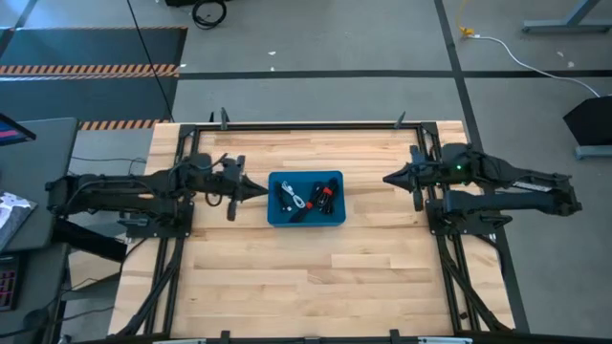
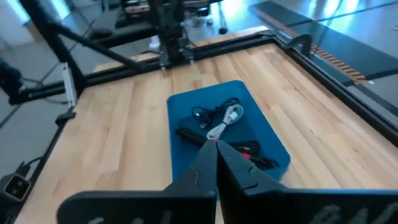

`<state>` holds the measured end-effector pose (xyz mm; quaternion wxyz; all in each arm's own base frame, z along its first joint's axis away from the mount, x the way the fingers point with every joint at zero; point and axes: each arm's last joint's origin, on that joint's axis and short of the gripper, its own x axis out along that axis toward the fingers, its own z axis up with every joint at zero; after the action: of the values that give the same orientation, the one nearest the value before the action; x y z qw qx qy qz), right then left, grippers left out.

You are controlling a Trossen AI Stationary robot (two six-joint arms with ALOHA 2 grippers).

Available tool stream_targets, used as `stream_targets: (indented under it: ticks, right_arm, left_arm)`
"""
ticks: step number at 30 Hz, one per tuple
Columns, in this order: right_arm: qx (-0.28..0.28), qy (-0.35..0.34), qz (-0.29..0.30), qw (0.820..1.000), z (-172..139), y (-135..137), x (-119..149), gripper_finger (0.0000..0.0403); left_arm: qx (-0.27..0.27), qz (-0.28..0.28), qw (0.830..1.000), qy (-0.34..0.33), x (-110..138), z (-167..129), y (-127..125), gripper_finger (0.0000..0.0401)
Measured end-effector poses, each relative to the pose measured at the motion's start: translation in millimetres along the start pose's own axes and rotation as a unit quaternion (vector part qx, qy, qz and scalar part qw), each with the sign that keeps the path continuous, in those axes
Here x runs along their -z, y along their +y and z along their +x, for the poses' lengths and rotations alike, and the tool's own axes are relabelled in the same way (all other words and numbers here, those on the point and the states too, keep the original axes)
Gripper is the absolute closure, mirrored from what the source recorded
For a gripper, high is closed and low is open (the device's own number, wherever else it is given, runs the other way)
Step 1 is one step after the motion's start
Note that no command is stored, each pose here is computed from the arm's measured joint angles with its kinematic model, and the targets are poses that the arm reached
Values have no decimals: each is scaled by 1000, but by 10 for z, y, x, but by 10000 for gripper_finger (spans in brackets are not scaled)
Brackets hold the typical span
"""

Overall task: Pick and place USB-C Cables
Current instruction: Return to Home Position

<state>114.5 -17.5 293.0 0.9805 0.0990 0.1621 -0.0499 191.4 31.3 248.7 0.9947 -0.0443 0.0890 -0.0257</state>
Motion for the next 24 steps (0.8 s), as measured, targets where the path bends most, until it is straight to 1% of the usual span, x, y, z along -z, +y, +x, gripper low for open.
stream_targets:
  ticks: [5,7,10,13,16,22,24]
  right_arm:
    - [35,-28,25,999,-93,-53,283,401]
    - [37,-42,34,998,-106,-63,371,401]
    - [26,-64,32,997,-90,-63,490,401]
    - [32,-86,29,995,-61,-68,594,402]
    - [37,-101,28,994,-39,-72,670,402]
    - [0,-140,9,990,82,-49,807,402]
    - [-5,-140,-2,990,134,-53,879,402]
  left_arm:
    - [-2,-23,999,-41,215,-164,-29,398]
    - [-8,-36,998,-52,292,-217,-37,398]
    - [-15,-43,997,-65,418,-290,-45,399]
    - [-35,-51,996,-70,543,-343,-41,399]
    - [-39,-56,994,-83,616,-392,-45,399]
    - [-35,-48,991,-116,720,-457,-57,399]
    - [-34,-46,991,-124,763,-469,-57,399]
